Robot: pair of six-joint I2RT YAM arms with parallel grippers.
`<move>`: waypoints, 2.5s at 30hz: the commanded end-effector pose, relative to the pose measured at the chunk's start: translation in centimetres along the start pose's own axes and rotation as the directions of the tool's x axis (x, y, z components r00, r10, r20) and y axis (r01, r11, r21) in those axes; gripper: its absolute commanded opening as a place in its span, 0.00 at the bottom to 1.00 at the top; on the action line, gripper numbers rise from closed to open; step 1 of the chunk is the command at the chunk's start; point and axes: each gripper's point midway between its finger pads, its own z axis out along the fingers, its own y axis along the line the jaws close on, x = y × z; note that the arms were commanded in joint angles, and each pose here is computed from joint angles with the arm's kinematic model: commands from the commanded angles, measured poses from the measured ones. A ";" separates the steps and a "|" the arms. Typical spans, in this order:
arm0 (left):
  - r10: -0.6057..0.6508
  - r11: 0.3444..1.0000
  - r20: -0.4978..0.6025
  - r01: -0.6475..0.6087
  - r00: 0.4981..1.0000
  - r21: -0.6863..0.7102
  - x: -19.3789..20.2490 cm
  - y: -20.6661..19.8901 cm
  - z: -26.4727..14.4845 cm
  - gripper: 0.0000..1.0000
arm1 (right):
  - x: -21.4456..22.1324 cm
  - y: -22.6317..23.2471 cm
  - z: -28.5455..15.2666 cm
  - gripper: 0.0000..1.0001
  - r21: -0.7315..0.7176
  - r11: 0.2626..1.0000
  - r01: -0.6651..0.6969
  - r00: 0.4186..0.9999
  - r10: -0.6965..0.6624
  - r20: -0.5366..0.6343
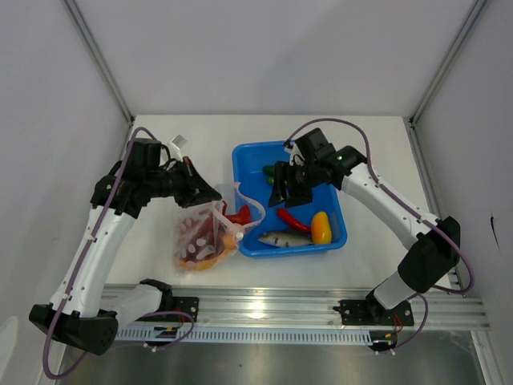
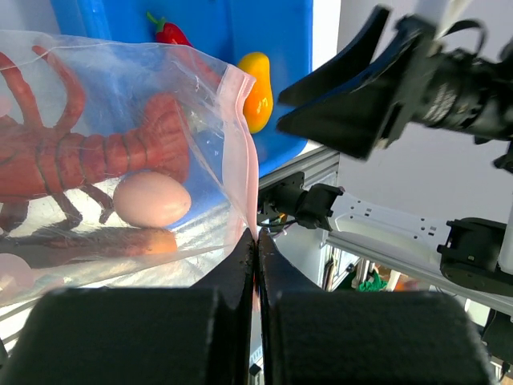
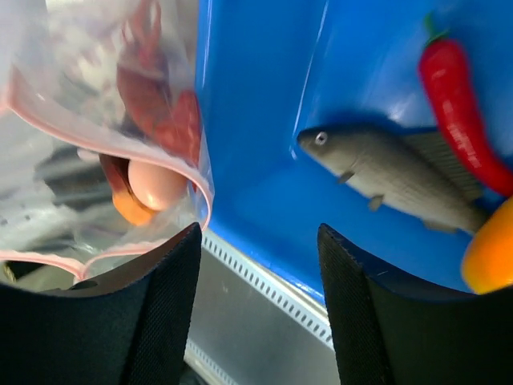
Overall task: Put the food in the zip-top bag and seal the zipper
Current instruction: Adjust the zipper food storage bag at the center of the board.
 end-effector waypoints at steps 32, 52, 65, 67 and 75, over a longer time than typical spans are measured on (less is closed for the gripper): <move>0.039 0.994 0.177 -0.020 0.983 -0.107 -1.3 1.1 -2.9 0.01 | -3.7 13.2 0.2 0.00 -0.231 0.949 0.214 0.977 -0.213 0.032; 0.065 0.993 0.393 -0.020 0.917 -0.117 -2.5 -0.2 -7.9 0.01 | -5.9 14.8 -0.3 0.00 -0.188 0.931 0.313 0.948 -0.294 0.119; 0.066 0.996 0.449 -0.029 0.891 -0.089 -2.8 -1.4 -9.4 0.01 | -6.0 14.1 0.8 0.00 -0.250 0.936 0.249 0.968 -0.245 0.049; 0.035 0.997 0.387 -0.007 0.921 -0.072 -2.7 -1.1 -7.7 0.00 | -5.8 13.7 1.6 0.03 -0.246 0.939 0.239 0.971 -0.239 0.027; 0.003 0.997 0.283 0.019 0.959 -0.075 -2.4 0.6 -4.3 0.01 | -5.8 11.0 1.7 0.53 -0.128 0.962 0.240 0.971 -0.240 0.018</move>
